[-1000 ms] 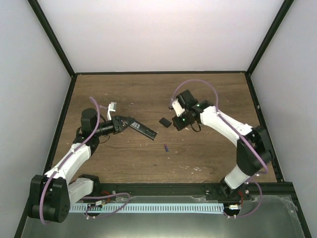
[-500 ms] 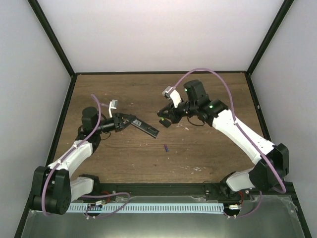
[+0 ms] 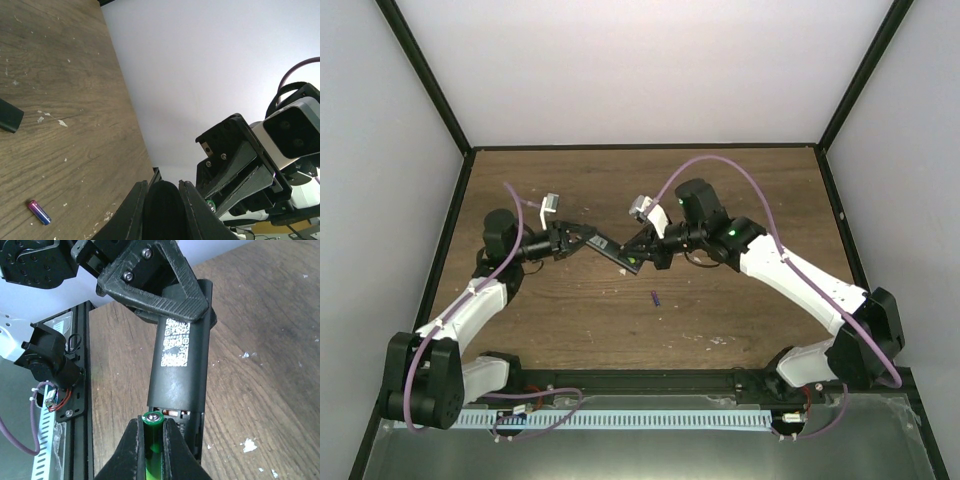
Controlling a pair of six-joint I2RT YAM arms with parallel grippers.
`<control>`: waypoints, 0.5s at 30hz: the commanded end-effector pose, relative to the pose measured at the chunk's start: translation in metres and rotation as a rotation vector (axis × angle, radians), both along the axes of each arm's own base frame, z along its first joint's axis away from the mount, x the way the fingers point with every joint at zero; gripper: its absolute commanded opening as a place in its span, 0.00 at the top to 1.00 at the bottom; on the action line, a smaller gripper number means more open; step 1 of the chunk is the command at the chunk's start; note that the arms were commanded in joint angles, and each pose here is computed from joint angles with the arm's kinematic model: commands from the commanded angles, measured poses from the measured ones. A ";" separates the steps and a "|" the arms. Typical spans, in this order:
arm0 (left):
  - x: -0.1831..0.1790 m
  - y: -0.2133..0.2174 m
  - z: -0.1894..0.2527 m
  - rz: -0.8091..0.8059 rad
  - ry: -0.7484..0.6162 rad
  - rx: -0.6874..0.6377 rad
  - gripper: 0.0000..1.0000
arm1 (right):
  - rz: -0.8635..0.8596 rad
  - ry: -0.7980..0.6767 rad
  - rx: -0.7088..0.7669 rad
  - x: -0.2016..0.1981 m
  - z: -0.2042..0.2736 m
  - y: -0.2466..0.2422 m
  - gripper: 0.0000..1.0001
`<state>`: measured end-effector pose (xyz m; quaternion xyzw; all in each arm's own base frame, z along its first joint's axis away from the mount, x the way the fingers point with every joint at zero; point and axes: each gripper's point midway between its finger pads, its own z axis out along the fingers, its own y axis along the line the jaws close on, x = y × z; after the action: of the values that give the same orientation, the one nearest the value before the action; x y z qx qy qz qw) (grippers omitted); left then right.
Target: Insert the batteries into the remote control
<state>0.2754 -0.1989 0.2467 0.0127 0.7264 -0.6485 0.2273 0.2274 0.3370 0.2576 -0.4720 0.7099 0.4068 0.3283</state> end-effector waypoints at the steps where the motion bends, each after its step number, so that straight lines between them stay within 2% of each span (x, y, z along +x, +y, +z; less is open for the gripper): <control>1: -0.003 -0.004 0.015 -0.033 -0.035 -0.016 1.00 | 0.038 -0.092 0.048 -0.002 0.017 0.006 0.99; 15: -0.004 -0.004 0.017 -0.036 -0.035 -0.026 1.00 | 0.084 -0.066 0.002 -0.010 -0.001 0.007 0.99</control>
<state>0.2720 -0.2008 0.2476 0.0119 0.7252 -0.6544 0.2137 0.2248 0.3420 0.2606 -0.5002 0.6852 0.4010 0.3458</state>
